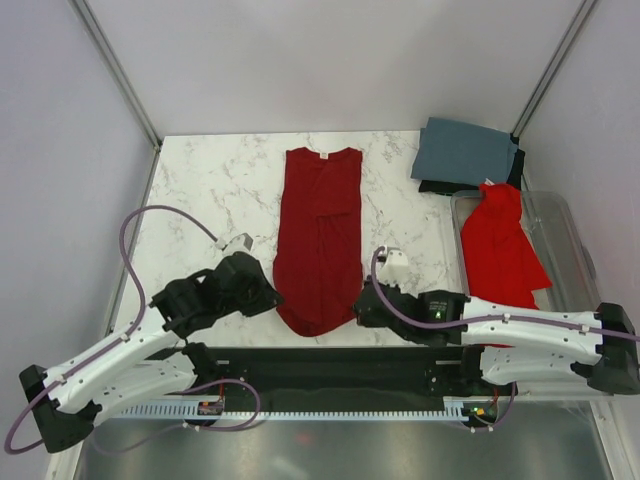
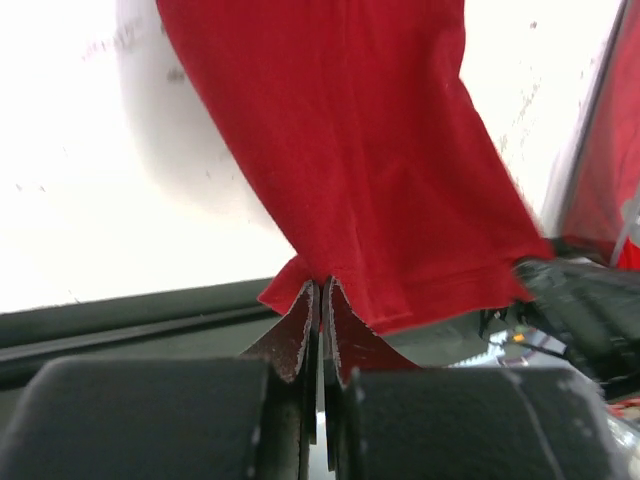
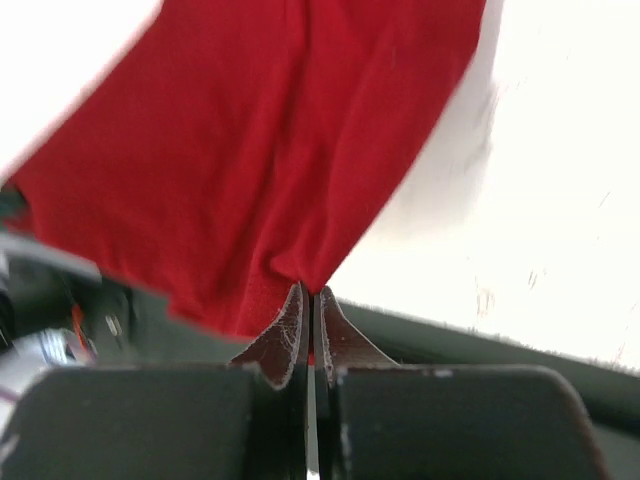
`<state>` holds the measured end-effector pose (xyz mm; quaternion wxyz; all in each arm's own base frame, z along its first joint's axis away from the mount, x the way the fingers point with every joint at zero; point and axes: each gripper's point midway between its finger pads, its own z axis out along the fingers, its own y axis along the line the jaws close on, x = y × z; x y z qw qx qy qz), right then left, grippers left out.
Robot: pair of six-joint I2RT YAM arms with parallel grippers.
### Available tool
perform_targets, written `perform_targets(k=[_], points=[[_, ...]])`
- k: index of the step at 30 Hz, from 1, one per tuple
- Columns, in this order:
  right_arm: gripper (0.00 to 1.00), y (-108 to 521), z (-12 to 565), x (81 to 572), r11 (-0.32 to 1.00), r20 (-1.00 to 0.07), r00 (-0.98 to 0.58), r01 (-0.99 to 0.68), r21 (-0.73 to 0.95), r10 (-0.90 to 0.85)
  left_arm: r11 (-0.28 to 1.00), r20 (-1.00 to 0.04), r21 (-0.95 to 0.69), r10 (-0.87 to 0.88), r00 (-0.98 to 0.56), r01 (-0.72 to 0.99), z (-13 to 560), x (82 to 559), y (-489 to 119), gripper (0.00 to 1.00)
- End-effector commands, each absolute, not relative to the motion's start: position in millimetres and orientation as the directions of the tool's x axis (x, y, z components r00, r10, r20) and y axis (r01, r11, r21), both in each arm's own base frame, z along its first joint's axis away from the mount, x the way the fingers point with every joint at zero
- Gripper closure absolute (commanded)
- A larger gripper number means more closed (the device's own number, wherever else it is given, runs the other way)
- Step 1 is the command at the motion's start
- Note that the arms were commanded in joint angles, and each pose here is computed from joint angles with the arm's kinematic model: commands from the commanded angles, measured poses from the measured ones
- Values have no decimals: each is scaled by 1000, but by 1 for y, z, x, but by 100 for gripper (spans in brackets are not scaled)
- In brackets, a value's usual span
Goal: Fold and stack the t-shirts
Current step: Fold the tshirt
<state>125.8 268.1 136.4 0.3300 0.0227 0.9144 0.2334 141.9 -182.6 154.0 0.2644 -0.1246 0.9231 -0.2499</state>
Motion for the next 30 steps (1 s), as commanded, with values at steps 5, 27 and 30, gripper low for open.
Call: perform_targets(k=[5,27,30], points=[[100,246,175,201,950,-705,-689,-77,301,168,926,-614,-374,-290,-734,-53,193,190,-175,98],[100,240,156,365,980,-689,-720,-68,188,83,956,-554,-276,-241,-797,-98,152,368,-159,98],[100,239,147,381,982,-682,-727,-69,178,73,955,-548,-283,-239,-802,-91,147,383,-163,98]])
